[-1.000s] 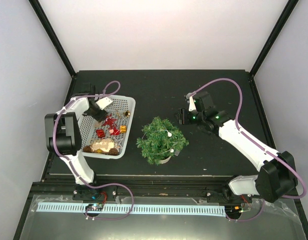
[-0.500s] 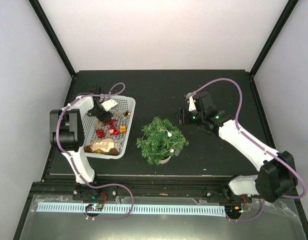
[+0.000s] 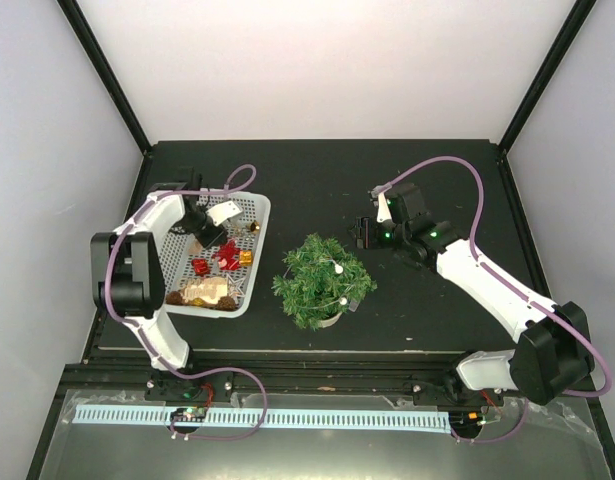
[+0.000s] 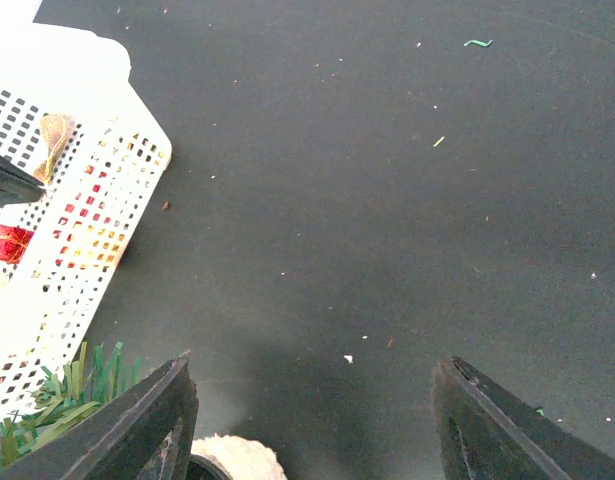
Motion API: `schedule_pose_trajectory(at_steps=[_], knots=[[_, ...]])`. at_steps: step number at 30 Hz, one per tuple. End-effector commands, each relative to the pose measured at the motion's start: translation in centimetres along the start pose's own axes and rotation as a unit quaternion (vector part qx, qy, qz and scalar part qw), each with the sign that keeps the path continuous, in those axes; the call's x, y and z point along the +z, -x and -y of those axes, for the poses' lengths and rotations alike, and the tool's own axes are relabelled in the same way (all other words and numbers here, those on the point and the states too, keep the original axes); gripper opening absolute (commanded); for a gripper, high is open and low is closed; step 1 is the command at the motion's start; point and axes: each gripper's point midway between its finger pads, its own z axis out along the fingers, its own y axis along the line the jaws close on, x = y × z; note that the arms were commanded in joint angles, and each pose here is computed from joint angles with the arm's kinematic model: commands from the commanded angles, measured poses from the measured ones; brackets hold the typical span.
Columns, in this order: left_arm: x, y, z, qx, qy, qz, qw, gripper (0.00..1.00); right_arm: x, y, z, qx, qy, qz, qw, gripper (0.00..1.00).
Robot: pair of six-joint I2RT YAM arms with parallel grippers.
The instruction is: Decorate the small christmas tree
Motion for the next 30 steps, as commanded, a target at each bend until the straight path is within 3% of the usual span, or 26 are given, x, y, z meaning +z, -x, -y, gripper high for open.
schedule_pose_trajectory(at_steps=[1, 7, 11, 13, 19, 30], knots=[[-2.7, 1.2, -1.1, 0.011, 0.044, 0.04, 0.998, 0.02, -0.3, 1.4, -0.5, -0.005, 0.009, 0.018, 1.0, 0.65], [-2.6, 0.4, -3.3, 0.0, 0.093, 0.018, 0.995, 0.07, -0.3, 1.4, -0.5, -0.006, 0.01, 0.018, 1.0, 0.65], [-1.5, -0.3, -3.6, -0.015, 0.085, 0.004, 0.996, 0.33, -0.2, 1.3, -0.4, -0.006, 0.01, 0.016, 1.0, 0.65], [-1.0, -0.4, -3.4, -0.022, 0.078, 0.003, 0.997, 0.39, -0.1, 1.2, -0.5, -0.005, 0.01, 0.014, 1.0, 0.65], [-0.2, -1.1, -2.1, -0.024, 0.055, -0.004, 0.998, 0.43, 0.0, 1.1, -0.4, -0.006, 0.01, 0.012, 1.0, 0.65], [2.4, -2.1, -0.9, -0.026, 0.061, -0.04, 0.997, 0.4, 0.2, 1.0, -0.4, -0.004, 0.012, 0.01, 1.0, 0.65]])
